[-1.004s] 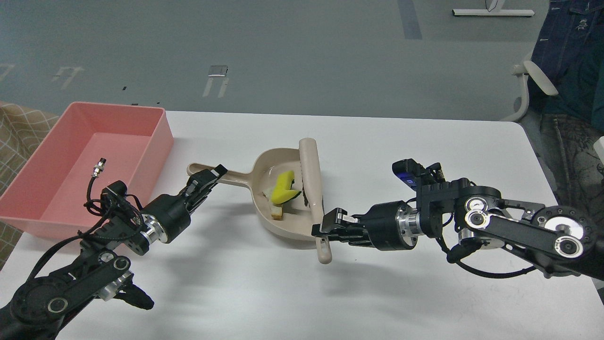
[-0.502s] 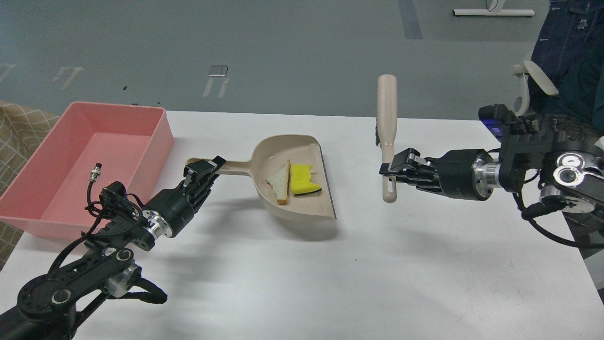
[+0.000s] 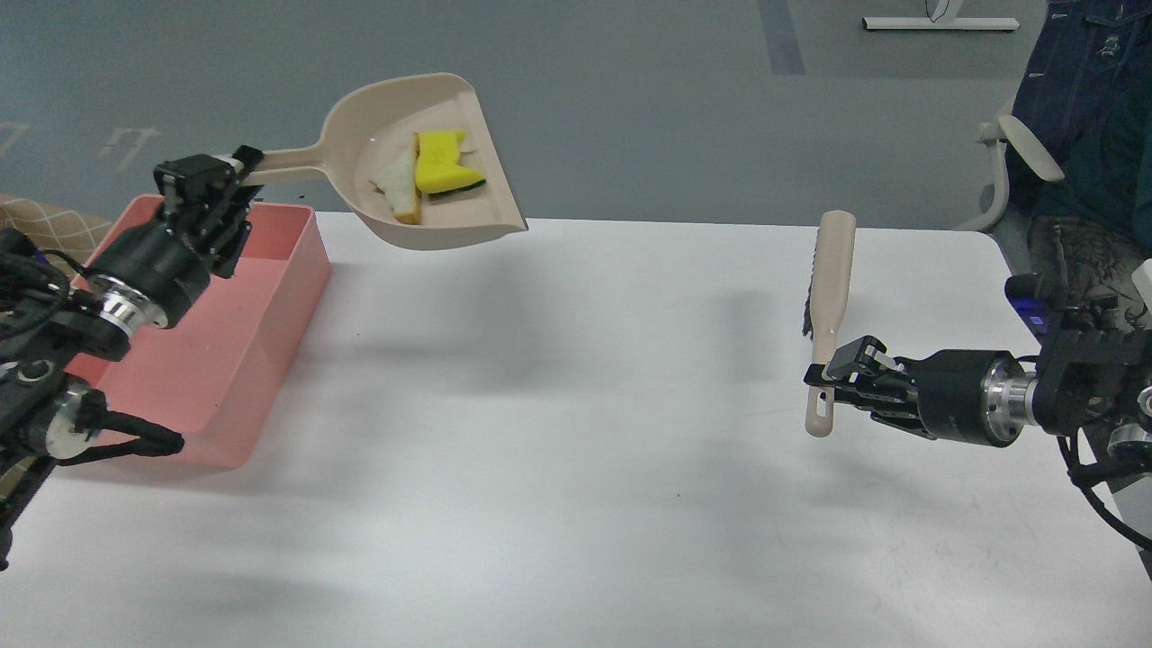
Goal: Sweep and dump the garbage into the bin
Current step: 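Lift the dustpan with the left gripper over the pink bin, then tilt the dustpan with the left gripper to dump into the bin, then lower the empty dustpan back onto the table with the left gripper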
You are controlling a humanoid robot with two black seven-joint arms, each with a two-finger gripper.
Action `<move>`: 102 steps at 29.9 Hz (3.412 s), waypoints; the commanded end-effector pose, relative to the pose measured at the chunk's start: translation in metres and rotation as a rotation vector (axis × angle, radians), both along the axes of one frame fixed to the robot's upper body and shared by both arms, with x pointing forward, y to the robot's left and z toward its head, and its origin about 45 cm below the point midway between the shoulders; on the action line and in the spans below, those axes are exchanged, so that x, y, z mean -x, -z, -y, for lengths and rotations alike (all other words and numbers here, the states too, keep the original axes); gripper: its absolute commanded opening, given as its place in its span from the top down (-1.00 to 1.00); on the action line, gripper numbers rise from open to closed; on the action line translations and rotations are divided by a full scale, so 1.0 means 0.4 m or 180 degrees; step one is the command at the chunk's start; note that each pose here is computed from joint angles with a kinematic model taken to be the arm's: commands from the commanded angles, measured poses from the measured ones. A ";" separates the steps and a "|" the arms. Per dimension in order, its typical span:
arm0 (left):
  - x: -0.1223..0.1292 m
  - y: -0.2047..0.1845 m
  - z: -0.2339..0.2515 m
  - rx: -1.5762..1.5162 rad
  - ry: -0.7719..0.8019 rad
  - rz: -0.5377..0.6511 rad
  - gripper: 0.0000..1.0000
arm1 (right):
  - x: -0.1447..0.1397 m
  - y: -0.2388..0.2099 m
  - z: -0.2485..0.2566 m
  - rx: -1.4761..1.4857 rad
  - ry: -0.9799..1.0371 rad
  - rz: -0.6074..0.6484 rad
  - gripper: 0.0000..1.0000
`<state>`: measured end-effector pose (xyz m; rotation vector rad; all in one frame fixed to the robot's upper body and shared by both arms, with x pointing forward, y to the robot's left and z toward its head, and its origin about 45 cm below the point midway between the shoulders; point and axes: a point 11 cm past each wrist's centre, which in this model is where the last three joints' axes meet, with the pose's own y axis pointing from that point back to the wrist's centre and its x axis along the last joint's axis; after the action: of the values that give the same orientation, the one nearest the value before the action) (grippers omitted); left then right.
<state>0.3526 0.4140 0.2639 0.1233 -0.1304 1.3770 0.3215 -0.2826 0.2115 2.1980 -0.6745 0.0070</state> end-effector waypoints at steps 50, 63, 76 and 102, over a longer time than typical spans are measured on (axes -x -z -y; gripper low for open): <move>0.076 -0.521 -0.326 -0.2650 -0.0319 0.1049 1.00 | 0.027 0.045 -0.029 -0.0080 -0.0058 -0.0131 1.00; 0.009 -0.210 0.023 -0.0782 0.0661 0.0589 1.00 | 0.049 0.077 -0.008 0.0112 -0.0140 -0.0115 1.00; 0.033 0.087 0.265 -0.0522 0.1018 -0.0014 1.00 | 0.060 0.088 -0.009 0.0100 -0.0154 -0.0154 1.00; 0.102 0.298 0.291 -0.1028 0.0953 -0.0520 1.00 | 0.057 0.065 -0.031 -0.0029 -0.0225 -0.0106 1.00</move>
<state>0.3126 0.2976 0.1470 0.4592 -0.2301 1.0368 0.2998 -0.2701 0.1865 2.2262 -0.5812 0.0066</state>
